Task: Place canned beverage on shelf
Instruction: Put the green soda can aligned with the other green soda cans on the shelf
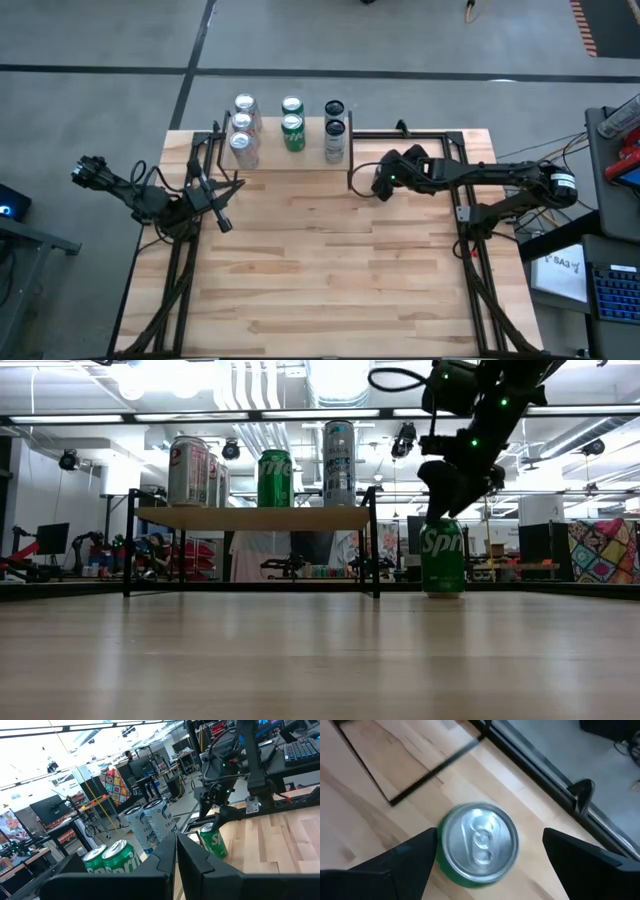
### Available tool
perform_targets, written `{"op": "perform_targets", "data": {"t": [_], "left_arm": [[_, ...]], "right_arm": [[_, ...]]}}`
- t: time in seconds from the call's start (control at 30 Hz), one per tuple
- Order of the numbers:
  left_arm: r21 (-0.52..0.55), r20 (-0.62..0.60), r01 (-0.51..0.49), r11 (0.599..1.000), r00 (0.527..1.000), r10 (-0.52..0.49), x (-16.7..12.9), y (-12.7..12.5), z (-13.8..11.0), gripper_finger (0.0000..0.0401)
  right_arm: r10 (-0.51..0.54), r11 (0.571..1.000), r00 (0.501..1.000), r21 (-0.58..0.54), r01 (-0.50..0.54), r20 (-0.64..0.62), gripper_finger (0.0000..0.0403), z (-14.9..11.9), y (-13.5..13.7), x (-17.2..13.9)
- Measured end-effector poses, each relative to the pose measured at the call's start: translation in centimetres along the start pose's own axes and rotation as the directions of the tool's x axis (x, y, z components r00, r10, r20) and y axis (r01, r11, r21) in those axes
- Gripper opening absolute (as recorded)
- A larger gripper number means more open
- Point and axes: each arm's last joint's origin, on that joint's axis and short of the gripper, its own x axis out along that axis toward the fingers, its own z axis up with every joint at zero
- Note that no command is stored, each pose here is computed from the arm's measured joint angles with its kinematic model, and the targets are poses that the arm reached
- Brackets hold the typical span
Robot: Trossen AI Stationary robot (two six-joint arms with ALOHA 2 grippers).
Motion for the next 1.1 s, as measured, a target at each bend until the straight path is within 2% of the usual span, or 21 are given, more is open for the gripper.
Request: {"op": "perform_targets", "data": {"t": [0.27,0.67,0.77,0.97,1.1], "left_arm": [[0.0,0.0,0.0,1.0,1.0,0.0,0.0,0.0,0.0,0.0],[0.0,0.0,0.0,1.0,1.0,0.0,0.0,0.0,0.0,0.0],[0.0,0.0,0.0,1.0,1.0,0.0,0.0,0.0,0.0,0.0],[-0.001,0.0,0.0,1.0,1.0,0.0,0.0,0.0,0.0,0.0],[-0.001,0.0,0.0,1.0,1.0,0.0,0.0,0.0,0.0,0.0]], "right_arm": [[0.021,0.999,1.0,0.029,-0.02,-0.022,0.0357,-0.2,0.2,0.5],[-0.006,1.0,0.996,0.002,0.006,-0.094,0.0356,-1.1,1.2,2.8],[-0.012,1.0,0.995,0.0,0.012,-0.098,0.0342,-1.2,1.4,3.1],[-0.009,1.0,0.996,0.016,0.01,-0.092,0.0288,-1.1,1.4,3.1],[-0.008,1.0,0.996,0.025,0.01,-0.091,0.0287,-1.1,1.4,3.1]]}}
